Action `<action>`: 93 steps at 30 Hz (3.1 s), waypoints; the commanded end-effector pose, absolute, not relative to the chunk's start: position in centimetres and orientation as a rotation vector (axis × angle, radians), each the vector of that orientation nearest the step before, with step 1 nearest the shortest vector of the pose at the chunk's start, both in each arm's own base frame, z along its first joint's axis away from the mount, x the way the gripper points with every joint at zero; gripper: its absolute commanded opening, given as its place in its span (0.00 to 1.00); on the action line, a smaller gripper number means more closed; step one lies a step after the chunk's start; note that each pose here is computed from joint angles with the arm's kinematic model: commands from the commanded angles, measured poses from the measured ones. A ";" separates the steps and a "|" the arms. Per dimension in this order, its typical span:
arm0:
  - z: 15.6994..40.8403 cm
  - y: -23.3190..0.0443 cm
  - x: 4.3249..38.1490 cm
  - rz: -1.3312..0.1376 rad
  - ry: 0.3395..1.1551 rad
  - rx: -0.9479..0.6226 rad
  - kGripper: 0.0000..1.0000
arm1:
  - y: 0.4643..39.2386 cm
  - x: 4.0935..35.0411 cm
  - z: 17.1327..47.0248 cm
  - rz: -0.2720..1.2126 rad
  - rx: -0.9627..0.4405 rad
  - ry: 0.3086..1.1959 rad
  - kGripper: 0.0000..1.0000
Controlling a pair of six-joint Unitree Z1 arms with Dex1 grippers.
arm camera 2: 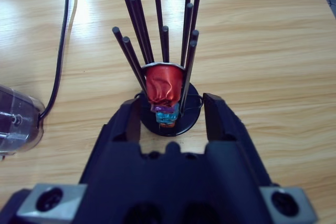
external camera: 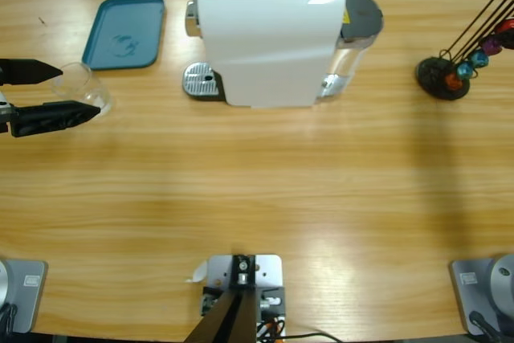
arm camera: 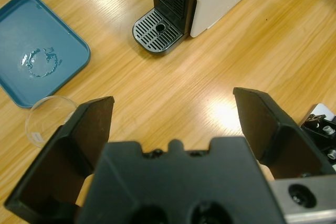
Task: Pour coffee
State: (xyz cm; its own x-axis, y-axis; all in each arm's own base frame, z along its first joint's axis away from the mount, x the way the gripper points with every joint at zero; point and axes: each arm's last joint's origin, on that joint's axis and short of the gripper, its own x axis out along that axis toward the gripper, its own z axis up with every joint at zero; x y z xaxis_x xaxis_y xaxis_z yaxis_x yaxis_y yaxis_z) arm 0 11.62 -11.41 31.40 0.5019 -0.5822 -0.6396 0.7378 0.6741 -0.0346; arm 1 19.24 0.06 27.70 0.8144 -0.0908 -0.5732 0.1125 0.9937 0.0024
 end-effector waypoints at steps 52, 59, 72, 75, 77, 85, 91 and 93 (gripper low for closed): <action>29.9 -11.3 11.6 -0.792 0.727 0.252 0.98 | -0.2 20.4 29.8 -0.113 0.028 0.556 0.00; 29.8 -11.4 11.7 -0.798 0.731 0.250 0.98 | -0.4 18.9 33.4 -0.150 0.026 0.503 0.00; 29.8 -11.0 11.2 -0.817 0.718 0.239 0.98 | 4.1 15.9 37.2 0.311 -0.001 0.431 0.00; 30.7 -10.8 10.3 -0.862 0.680 0.254 0.97 | 8.4 16.3 37.1 0.646 -0.197 0.449 0.00; 31.4 -10.8 9.7 -0.902 0.662 0.290 0.96 | 11.9 17.1 37.1 0.831 -0.296 0.464 0.00; 34.3 -9.3 7.8 -0.934 0.617 0.352 0.94 | 23.2 20.2 39.8 1.098 -0.387 0.450 0.00; 34.1 -8.8 7.5 -0.912 0.606 0.357 0.94 | 28.3 24.2 37.6 1.167 -0.467 0.513 0.00; 33.8 -8.8 7.4 -0.912 0.616 0.361 0.95 | 28.7 24.9 37.5 1.162 -0.497 0.498 0.00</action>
